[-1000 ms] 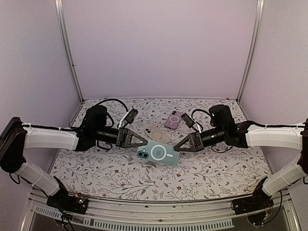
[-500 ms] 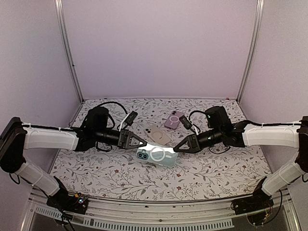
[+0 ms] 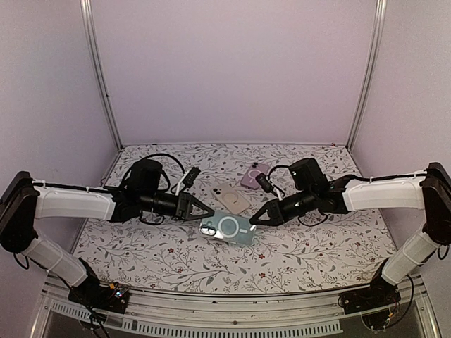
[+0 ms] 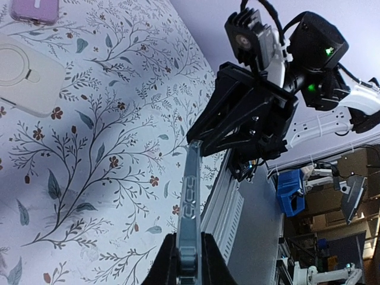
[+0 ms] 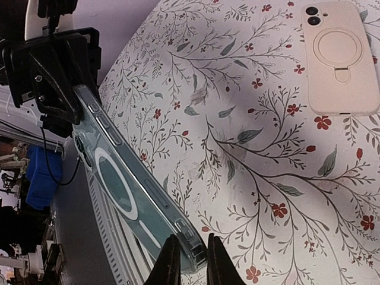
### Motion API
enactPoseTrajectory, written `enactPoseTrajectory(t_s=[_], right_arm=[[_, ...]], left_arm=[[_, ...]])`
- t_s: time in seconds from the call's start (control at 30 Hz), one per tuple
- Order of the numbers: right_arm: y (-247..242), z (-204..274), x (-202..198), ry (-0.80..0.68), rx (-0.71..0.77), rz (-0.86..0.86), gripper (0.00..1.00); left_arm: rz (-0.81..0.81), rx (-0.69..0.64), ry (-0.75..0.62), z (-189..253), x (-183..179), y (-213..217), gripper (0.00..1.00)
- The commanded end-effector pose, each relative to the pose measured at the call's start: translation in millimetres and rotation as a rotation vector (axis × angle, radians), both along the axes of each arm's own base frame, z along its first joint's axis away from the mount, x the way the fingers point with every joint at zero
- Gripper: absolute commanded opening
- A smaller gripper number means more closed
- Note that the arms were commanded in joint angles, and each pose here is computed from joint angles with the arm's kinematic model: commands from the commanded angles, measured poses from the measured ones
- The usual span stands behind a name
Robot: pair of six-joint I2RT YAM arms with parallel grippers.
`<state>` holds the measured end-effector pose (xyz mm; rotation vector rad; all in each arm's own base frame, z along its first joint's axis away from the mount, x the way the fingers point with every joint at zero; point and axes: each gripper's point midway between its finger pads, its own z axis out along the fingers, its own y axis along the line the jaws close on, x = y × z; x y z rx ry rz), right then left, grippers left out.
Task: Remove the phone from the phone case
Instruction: Remove the top right corner of the phone case from the phone.
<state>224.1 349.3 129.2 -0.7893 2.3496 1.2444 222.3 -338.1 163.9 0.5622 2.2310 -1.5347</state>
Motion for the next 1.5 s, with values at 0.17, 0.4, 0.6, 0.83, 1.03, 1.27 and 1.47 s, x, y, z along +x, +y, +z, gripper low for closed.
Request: enactPoseTrajectory(t_s=[0.17, 0.4, 0.6, 0.83, 1.03, 1.27, 1.47], right_arm=[[4, -30, 6, 0.029, -0.116, -0.049, 0.0], [6, -35, 8, 0.031, -0.129, -0.051, 0.0], [9, -19, 8, -0.005, -0.098, -0.03, 0.13], [4, 28, 4, -0.155, -0.035, 0.036, 0.69], [-26, 66, 17, -0.202, -0.049, -0.098, 0.79], [-67, 93, 29, -0.124, 0.002, -0.257, 0.94], [-91, 110, 29, 0.081, 0.156, -0.276, 0.96]], left_arm=[[0.041, -0.009, -0.053, 10, 8, -6, 0.0], [0.05, 0.007, -0.052, 7, 9, -4, 0.0], [0.052, 0.023, -0.062, 9, 9, -2, 0.0], [-0.013, 0.072, -0.229, 39, 8, -4, 0.0], [-0.048, 0.149, -0.636, 84, 7, -8, 0.0], [-0.149, 0.156, -1.272, 119, -25, -17, 0.0], [-0.284, 0.189, -1.641, 113, -53, -20, 0.0]])
